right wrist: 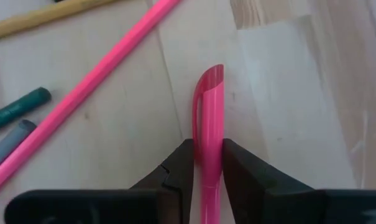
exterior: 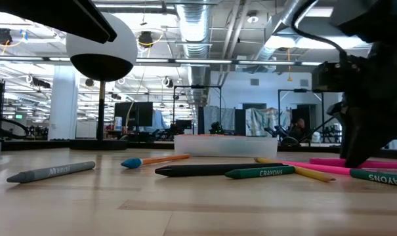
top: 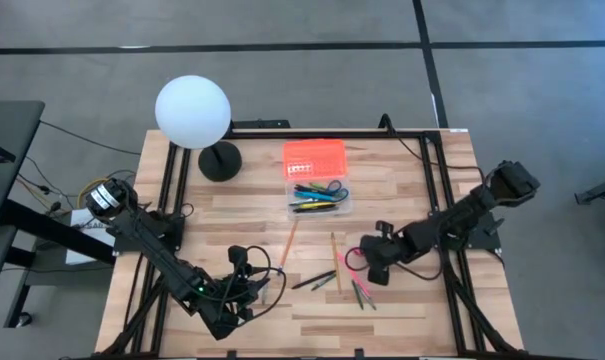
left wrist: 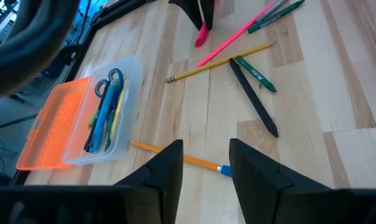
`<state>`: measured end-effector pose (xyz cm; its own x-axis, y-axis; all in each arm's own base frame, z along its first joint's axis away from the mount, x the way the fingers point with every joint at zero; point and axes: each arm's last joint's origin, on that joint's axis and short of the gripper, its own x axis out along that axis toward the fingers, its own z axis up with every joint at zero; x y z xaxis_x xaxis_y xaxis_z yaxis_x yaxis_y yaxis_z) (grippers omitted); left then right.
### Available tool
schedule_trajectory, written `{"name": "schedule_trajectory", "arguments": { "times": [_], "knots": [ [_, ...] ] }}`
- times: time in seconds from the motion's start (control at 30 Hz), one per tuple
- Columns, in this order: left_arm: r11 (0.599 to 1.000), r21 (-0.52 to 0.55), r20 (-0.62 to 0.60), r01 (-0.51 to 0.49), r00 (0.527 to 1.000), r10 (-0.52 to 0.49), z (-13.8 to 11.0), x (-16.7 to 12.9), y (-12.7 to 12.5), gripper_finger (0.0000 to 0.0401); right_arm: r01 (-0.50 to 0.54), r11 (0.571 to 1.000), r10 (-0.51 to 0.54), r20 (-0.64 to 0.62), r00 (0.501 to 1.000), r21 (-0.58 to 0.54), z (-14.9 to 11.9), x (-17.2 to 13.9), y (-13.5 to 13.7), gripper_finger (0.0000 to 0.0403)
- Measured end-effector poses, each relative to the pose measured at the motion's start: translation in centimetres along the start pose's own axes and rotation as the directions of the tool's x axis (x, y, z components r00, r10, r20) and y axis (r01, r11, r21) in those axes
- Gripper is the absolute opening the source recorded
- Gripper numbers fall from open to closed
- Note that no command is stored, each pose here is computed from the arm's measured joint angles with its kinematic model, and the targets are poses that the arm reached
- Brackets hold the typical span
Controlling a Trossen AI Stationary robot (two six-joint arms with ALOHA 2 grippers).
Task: Pick & place school supplies into a supply box
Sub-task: Put the pink pen into the orange supply box
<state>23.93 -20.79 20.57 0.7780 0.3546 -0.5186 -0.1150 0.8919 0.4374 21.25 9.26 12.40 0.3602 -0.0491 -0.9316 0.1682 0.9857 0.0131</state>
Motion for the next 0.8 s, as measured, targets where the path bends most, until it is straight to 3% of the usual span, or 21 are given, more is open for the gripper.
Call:
{"name": "schedule_trajectory", "arguments": {
  "times": [0.23, 0.8],
  "knots": [
    [1.0, -0.005, -0.002, 0.001, 1.0, -0.001, 0.0, 0.0, 0.0, 0.0126, -0.044, 0.996, 0.051, -0.09, 0.995, 0.076, 0.4, 0.7, -0.9, 0.0072],
    [1.0, 0.001, -0.003, 0.002, 1.0, -0.002, 0.0, 0.0, 0.0, 0.0126, -0.055, 0.995, 0.064, -0.105, 0.992, 0.083, 0.5, 0.6, -1.4, 0.0083]
  ]
}}
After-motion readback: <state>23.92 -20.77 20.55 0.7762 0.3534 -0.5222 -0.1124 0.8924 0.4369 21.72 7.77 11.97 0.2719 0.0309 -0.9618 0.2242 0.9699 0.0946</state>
